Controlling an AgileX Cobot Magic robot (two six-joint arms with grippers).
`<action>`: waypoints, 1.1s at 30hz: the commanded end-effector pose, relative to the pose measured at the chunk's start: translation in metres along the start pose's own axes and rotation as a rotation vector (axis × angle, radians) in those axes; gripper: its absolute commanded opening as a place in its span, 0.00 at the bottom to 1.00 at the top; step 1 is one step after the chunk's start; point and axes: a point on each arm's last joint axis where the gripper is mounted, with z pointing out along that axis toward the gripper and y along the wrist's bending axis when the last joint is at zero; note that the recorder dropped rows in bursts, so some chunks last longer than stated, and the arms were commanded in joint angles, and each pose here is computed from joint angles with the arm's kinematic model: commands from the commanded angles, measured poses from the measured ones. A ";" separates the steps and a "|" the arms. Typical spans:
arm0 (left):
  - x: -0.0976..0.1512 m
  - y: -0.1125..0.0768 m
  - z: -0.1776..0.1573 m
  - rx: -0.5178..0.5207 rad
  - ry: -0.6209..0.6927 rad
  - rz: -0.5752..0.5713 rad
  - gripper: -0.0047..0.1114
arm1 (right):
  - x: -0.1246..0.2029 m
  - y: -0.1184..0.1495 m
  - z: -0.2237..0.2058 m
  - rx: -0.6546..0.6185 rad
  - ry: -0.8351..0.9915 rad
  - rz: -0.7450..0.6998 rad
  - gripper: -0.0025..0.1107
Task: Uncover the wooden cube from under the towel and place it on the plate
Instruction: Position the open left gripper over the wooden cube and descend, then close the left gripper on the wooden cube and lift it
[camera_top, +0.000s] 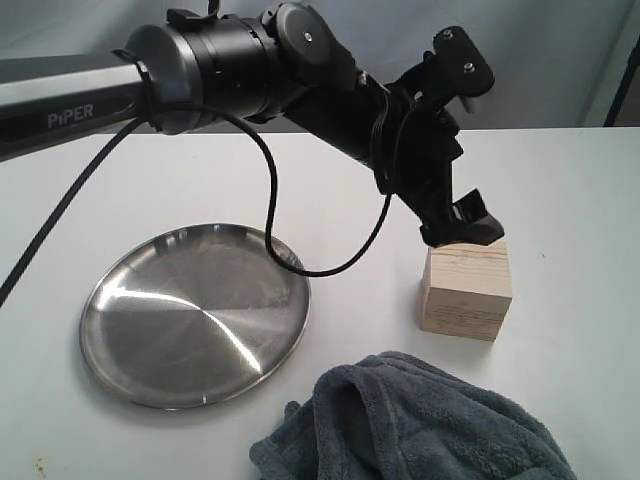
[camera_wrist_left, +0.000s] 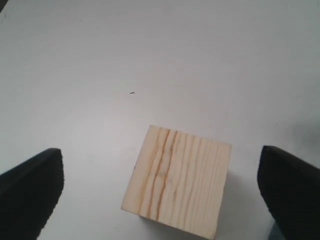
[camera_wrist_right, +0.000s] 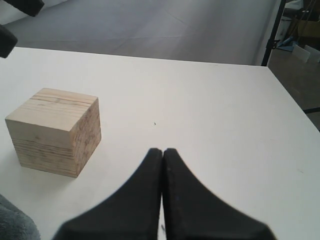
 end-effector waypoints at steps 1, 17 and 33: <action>0.005 -0.002 0.004 0.015 0.054 0.087 0.94 | 0.001 0.000 0.000 0.000 -0.006 -0.006 0.02; 0.046 -0.009 0.060 0.066 0.204 0.288 0.94 | 0.001 0.000 0.000 0.000 -0.006 -0.006 0.02; 0.055 -0.011 0.093 -0.072 0.215 0.398 0.94 | 0.001 0.000 0.000 0.000 -0.006 -0.006 0.02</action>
